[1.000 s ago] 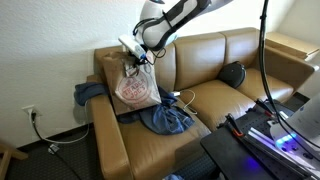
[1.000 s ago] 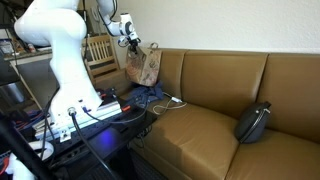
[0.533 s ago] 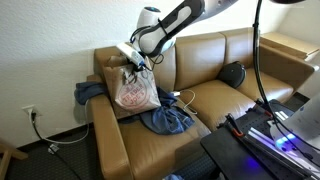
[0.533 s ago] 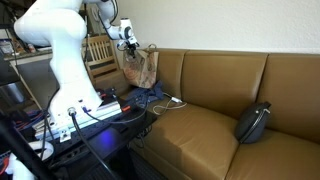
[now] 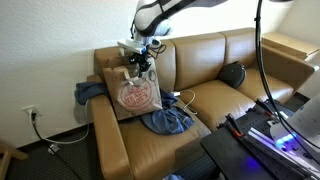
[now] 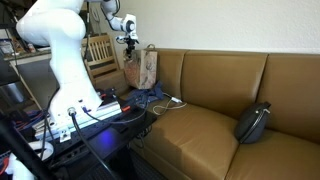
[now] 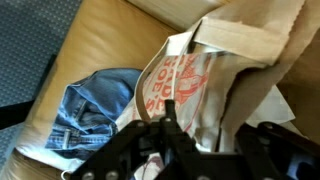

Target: Put the towel into the brown paper bag and put it on top of the jeans on the couch

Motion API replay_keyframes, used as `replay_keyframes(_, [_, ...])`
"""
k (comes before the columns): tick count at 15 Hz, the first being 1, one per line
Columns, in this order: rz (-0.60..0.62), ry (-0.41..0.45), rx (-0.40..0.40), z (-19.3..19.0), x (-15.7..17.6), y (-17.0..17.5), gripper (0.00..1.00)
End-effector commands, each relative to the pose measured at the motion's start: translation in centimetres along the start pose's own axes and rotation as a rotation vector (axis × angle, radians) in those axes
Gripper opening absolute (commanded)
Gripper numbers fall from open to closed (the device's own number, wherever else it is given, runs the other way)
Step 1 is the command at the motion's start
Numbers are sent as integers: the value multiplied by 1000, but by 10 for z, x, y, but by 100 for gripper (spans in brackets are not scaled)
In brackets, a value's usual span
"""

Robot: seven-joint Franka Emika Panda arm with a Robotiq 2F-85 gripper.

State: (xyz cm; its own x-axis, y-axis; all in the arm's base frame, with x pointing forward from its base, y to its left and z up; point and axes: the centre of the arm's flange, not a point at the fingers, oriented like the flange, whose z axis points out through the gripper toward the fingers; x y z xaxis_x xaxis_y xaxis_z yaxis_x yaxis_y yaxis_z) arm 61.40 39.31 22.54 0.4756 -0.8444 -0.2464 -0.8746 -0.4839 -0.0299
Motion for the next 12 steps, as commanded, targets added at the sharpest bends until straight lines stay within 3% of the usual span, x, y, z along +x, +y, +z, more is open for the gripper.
replay_keyframes(1, [-8,-60,-132,-58,1,6,70])
replay_keyframes(3, [-9,-93,-203,-108,-2,20,84])
replay_keyframes(5, [-7,-118,-211,-154,-5,31,98])
replay_keyframes(9, [49,-181,-33,-254,-1,54,100])
replay_keyframes(10, [35,-144,-80,-227,-9,30,100])
replay_keyframes(12, [48,-157,-29,-263,-6,37,100])
